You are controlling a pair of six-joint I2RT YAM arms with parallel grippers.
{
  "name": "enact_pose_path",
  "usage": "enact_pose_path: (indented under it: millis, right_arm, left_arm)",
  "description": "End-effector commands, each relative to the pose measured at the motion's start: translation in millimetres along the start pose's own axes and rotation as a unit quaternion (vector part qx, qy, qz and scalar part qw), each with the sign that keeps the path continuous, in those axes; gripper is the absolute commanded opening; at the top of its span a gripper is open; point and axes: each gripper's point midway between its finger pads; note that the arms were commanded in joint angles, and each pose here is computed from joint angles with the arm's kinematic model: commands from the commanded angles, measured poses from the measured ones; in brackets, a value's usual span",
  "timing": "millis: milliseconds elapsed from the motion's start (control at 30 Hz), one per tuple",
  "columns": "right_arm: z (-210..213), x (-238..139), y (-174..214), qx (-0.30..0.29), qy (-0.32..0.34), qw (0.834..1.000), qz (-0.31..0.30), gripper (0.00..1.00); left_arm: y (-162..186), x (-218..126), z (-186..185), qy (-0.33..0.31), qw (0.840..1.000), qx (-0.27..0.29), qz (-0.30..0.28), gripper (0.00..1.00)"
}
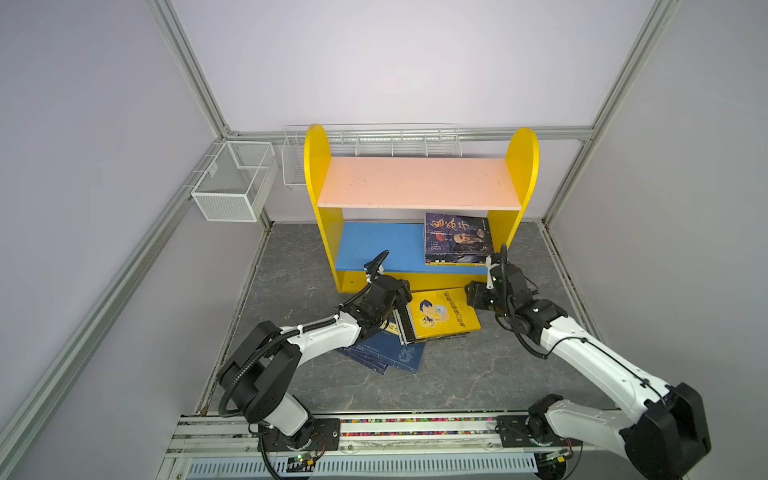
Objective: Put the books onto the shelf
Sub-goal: 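Grasp the yellow book's edge with the right gripper and tilt it up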
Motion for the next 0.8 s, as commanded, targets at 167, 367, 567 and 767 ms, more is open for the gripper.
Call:
enact_pose_path:
  millis: [167, 367, 567, 767]
  right_arm:
    - [-31, 37, 81, 0.126, 0.006, 0.985, 0.113, 0.66]
    - [-46, 52, 100, 0.175, 0.015, 0.975, 0.137, 0.67]
    - [-52, 63, 112, 0.232, -0.013, 0.96, 0.153, 0.66]
    - [-35, 61, 96, 0.234, -0.073, 0.96, 0.133, 0.61]
  left_arm:
    - [37, 13, -14, -0.006, 0.996, 0.067, 0.066, 0.71]
    - [51, 23, -10, -0.019, 0.992, 0.078, 0.096, 0.71]
    - [64, 31, -7, -0.034, 0.986, 0.095, 0.136, 0.65]
    - [69, 33, -3, -0.042, 0.983, 0.101, 0.145, 0.57]
Point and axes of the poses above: each gripper's point midway between its finger pads, its own x axis out along the fingers, its own z axis along the line the jaws close on, y = z × x, and after that the axes turned 4 degrees about x, right-handed
